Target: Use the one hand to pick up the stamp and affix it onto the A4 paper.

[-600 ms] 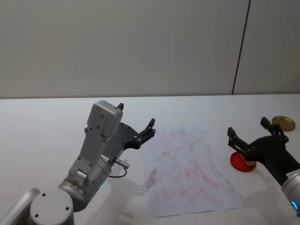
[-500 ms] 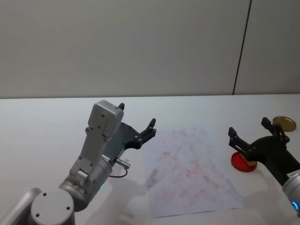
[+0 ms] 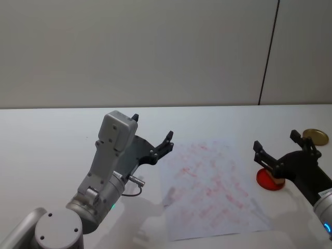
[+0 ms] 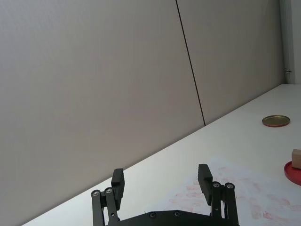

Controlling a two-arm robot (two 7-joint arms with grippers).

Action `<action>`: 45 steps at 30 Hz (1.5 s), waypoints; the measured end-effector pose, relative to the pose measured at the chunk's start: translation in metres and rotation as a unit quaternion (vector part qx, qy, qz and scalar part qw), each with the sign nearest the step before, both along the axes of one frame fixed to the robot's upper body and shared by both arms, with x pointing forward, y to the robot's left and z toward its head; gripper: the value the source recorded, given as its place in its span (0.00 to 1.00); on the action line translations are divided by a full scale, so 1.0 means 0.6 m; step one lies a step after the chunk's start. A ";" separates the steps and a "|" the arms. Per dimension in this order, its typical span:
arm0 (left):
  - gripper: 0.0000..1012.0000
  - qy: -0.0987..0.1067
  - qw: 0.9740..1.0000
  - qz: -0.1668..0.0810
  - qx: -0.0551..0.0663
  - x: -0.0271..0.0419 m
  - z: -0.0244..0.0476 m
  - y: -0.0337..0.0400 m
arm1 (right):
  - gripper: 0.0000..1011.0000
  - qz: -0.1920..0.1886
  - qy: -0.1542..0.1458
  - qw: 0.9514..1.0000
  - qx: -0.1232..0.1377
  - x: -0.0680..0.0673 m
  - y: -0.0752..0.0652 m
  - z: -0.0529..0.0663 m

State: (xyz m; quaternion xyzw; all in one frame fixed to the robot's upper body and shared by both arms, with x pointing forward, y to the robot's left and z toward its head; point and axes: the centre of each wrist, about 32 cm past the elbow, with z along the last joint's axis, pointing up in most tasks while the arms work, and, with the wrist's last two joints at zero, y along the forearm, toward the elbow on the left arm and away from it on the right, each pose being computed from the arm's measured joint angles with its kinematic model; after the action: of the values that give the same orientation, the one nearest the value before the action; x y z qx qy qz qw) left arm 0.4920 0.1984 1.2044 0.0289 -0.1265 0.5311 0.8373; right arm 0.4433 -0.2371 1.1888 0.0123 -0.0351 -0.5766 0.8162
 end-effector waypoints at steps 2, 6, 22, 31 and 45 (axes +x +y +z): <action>0.98 0.000 1.000 0.000 0.000 0.000 0.000 0.000 | 0.99 0.000 0.000 1.000 0.000 0.000 0.000 0.000; 0.98 0.000 1.000 0.000 0.000 0.000 0.000 0.000 | 0.99 0.000 0.002 1.000 0.000 0.001 -0.002 -0.001; 0.98 0.000 1.000 0.000 0.000 0.000 0.000 0.000 | 0.99 -0.004 0.051 0.999 0.007 0.022 -0.037 -0.021; 0.98 0.000 1.000 0.000 0.000 0.000 0.000 0.000 | 0.99 -0.004 0.078 0.997 0.004 0.036 -0.052 -0.036; 0.98 0.000 1.000 0.000 0.000 0.000 0.000 0.000 | 0.99 -0.002 0.112 0.994 -0.007 0.061 -0.059 -0.059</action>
State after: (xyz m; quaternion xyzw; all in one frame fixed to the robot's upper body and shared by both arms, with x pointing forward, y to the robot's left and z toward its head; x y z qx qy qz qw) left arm 0.4920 0.1984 1.2044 0.0289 -0.1265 0.5310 0.8374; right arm 0.4801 -0.2727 1.1532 -0.0583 0.0523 -0.5756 0.8140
